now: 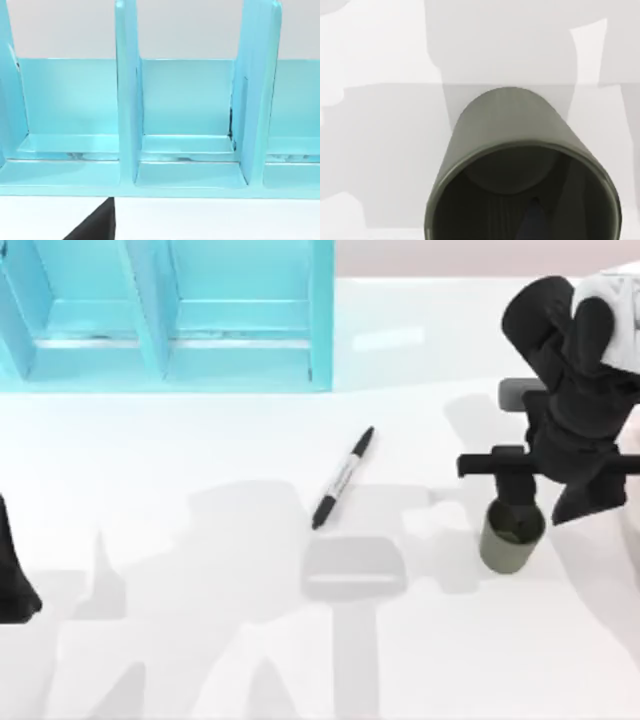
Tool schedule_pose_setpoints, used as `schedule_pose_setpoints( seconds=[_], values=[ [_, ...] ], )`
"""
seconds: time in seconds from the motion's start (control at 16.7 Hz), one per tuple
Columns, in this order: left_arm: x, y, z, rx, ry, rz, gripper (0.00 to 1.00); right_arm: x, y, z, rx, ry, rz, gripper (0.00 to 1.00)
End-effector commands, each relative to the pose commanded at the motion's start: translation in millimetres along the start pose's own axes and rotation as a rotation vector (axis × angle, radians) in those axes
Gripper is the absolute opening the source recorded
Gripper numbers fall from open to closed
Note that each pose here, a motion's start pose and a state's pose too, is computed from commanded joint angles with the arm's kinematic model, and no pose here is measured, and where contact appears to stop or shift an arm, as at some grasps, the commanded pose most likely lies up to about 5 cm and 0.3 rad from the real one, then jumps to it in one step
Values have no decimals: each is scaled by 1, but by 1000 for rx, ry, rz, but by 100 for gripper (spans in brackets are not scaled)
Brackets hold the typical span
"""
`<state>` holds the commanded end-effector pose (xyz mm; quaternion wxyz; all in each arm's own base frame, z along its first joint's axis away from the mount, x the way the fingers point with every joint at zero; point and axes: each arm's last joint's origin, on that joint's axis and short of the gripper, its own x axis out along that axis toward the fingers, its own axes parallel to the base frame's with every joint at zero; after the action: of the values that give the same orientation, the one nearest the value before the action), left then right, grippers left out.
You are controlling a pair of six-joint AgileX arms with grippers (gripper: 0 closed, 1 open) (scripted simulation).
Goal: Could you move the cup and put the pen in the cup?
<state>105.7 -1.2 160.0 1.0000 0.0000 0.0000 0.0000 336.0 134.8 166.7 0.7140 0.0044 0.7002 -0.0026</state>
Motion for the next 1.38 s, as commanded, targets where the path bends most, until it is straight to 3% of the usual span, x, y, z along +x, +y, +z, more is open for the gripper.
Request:
schedule_pose_setpoints(
  seconds=[0.24,0.3,0.96,1.38],
  values=[
    [0,0,0,0,0,0,100,0,0,0,0,0,0,98],
    [0,0,0,0,0,0,100,0,0,0,0,0,0,100],
    [0,0,0,0,0,0,100,-8,0,4,5,3,-2,100],
    [0,0,0,0,0,0,100,-104,4,12,5,11,-5,100]
  ],
)
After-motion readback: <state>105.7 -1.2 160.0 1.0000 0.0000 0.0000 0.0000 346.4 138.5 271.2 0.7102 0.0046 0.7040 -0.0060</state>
